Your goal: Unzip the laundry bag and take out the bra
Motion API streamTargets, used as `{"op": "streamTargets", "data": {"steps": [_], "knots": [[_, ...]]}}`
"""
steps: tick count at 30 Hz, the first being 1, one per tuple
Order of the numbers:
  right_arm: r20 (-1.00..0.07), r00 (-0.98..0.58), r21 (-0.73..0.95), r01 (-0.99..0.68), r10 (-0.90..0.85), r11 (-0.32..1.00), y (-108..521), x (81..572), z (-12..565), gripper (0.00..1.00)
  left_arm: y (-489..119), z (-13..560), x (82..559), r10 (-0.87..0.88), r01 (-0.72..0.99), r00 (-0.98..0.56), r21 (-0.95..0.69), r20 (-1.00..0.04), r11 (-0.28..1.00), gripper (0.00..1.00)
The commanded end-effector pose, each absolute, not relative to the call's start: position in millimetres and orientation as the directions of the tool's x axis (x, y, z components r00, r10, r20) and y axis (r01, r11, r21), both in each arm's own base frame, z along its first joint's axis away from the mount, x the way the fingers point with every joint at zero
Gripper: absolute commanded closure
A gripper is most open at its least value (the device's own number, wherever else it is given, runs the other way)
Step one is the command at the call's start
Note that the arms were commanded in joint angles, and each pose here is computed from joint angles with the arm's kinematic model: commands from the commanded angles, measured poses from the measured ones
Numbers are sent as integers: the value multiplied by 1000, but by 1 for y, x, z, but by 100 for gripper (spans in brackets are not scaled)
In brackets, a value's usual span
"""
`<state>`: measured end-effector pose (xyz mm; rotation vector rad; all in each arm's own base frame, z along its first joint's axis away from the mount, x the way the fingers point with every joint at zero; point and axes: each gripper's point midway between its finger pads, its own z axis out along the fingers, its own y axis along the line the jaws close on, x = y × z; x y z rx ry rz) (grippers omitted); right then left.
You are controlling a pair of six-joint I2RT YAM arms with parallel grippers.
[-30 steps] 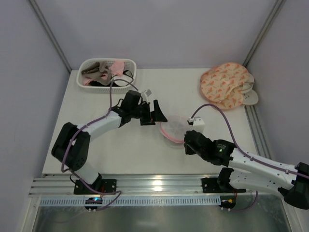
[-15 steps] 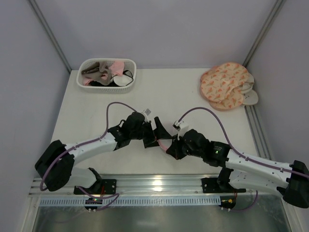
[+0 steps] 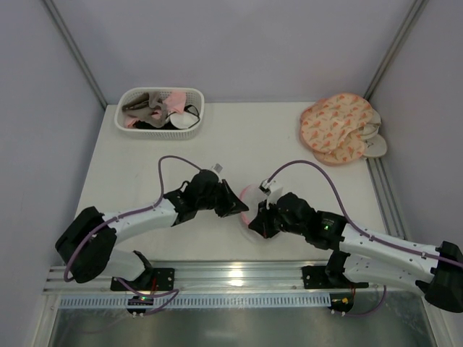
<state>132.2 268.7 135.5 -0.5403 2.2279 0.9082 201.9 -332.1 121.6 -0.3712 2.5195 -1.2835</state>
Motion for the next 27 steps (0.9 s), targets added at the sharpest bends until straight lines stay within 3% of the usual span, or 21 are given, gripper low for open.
{"op": "streamTargets", "data": {"steps": [1,6,14,17,21,27], "knots": [[-730,-675,452,-595,-108,665,267,133,147,96,-342,135,216,-374,-59,-911,-840,-177,540,100],[-719,-684,421,-566,-119,709,257,136,139,97,-336,137,223,-379,-29,-896,-821,-232,571,100],[-612,-761,301,-474,-213,827,228,133,98,96,-310,150,246,-363,18,-889,-816,-277,578,100],[-632,-769,186,-278,-102,942,194,154,97,96,-312,154,241,-277,79,-914,-802,-295,592,100],[-665,-746,73,-98,-25,993,161,170,109,96,-325,159,228,-112,186,-948,-806,-297,562,100],[-684,-729,21,-47,-20,999,160,184,112,96,-341,162,223,130,362,-930,-786,-344,501,100]]}}
